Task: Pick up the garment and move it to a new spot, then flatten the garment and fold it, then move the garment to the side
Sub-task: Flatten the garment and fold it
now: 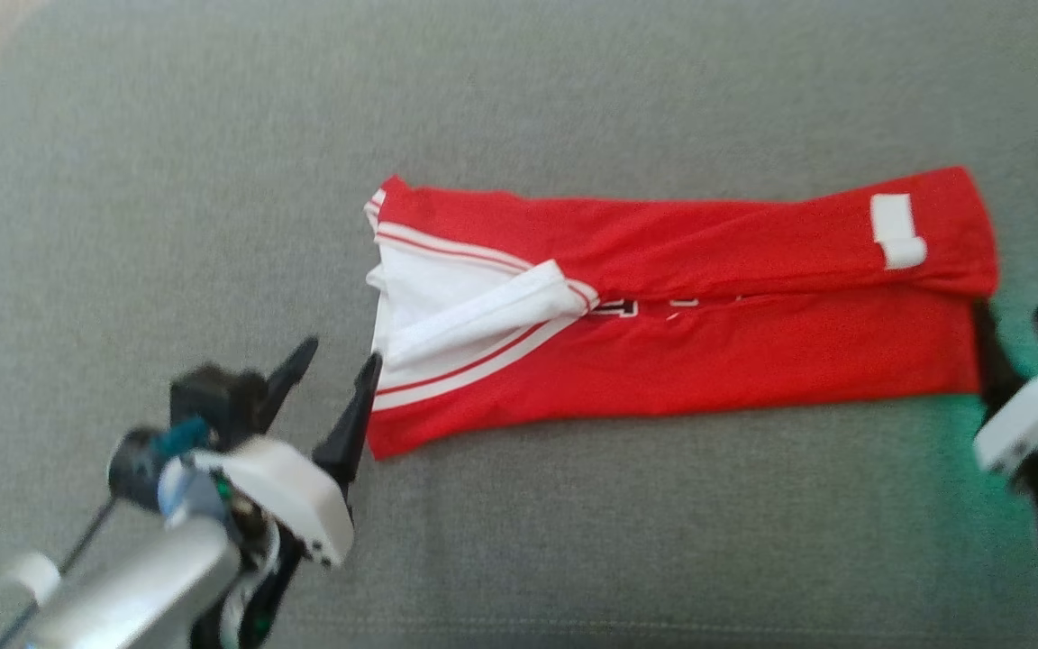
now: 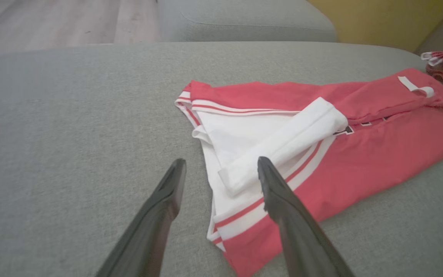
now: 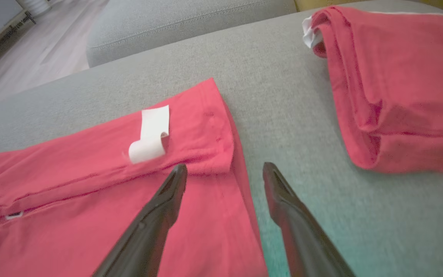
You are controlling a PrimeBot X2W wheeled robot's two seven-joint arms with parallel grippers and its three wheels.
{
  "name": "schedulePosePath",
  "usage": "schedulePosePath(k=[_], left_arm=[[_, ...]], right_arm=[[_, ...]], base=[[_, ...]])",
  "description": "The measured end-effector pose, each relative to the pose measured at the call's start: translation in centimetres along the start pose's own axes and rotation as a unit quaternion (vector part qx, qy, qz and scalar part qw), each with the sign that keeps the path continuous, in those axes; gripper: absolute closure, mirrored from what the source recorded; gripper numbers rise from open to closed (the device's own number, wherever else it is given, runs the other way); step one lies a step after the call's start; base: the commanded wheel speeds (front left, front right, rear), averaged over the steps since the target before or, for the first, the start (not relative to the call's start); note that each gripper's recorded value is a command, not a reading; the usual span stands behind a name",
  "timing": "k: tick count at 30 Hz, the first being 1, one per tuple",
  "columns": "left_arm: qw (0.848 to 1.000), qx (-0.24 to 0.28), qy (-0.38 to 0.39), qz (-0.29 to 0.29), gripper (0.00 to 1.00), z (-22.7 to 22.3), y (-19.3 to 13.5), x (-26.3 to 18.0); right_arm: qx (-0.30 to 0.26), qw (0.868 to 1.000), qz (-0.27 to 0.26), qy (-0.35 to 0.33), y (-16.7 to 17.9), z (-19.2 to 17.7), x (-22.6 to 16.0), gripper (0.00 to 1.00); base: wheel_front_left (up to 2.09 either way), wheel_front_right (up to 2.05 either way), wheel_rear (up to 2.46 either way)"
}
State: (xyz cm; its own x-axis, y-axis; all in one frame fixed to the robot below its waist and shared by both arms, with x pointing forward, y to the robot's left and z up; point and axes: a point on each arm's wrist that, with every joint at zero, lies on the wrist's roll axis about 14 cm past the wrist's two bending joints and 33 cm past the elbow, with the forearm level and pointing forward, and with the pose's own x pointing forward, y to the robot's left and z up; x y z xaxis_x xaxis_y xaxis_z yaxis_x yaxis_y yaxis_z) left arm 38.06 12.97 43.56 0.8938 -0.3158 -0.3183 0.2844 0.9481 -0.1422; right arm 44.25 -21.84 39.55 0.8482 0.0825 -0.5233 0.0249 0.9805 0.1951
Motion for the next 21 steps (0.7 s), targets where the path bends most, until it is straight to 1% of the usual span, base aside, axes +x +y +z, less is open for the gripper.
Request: schedulePosePath(k=[2, 4, 7, 9, 10, 11, 14, 16, 17, 21], left_arm=[[1.0, 0.011, -0.012, 0.019, 0.0, 0.0, -0.1, -0.8], [0.998, 0.03, -0.046, 0.042, 0.0, 1.2, -0.3, -1.4], [0.992, 0.038, -0.097, 0.064, 0.0, 2.9, -1.5, -2.7], [0.991, 0.033, -0.108, 0.074, 0.0, 3.1, -1.7, -3.3], [0.988, 0.025, -0.12, 0.089, 0.0, 2.8, -2.3, -4.7], [0.988, 0.025, -0.12, 0.089, 0.0, 2.8, -2.3, -4.7], [0.985, 0.012, -0.132, 0.11, 0.0, 2.2, -2.7, -6.6], [0.981, 0.004, -0.15, 0.119, 0.0, 2.7, -3.0, -7.4], [0.977, -0.002, -0.171, 0.127, 0.0, 3.4, -3.0, -8.0], [0.972, 0.006, -0.191, 0.137, 0.0, 3.9, -2.9, -9.0]], right_arm=[[0.014, 1.0, -0.001, -0.006, 0.2, -0.9, -1.3, 0.0], [0.026, 1.0, -0.004, -0.01, 0.3, -1.8, -2.7, 0.0], [0.038, 0.999, -0.011, -0.022, 0.3, -2.7, -4.7, 0.0], [0.038, 0.999, -0.013, -0.027, 0.2, -2.9, -5.3, 0.0], [0.035, 0.998, -0.018, -0.038, -0.1, -3.0, -6.5, 0.0], [0.035, 0.998, -0.018, -0.038, -0.1, -3.0, -6.5, 0.0], [0.034, 0.997, -0.022, -0.064, -0.2, -2.7, -8.0, 0.0], [0.029, 0.996, -0.023, -0.079, -0.1, -2.5, -8.6, 0.0], [0.019, 0.996, -0.022, -0.088, 0.1, -2.5, -9.1, 0.0], [0.002, 0.995, -0.019, -0.093, 0.5, -2.9, -9.5, 0.0]], base=[[0.0, 0.0, 0.0], [0.0, 0.0, 0.0], [0.0, 0.0, 0.0], [0.0, 0.0, 0.0], [0.0, 0.0, 0.0], [0.0, 0.0, 0.0], [0.0, 0.0, 0.0], [0.0, 0.0, 0.0], [0.0, 0.0, 0.0], [0.0, 0.0, 0.0]])
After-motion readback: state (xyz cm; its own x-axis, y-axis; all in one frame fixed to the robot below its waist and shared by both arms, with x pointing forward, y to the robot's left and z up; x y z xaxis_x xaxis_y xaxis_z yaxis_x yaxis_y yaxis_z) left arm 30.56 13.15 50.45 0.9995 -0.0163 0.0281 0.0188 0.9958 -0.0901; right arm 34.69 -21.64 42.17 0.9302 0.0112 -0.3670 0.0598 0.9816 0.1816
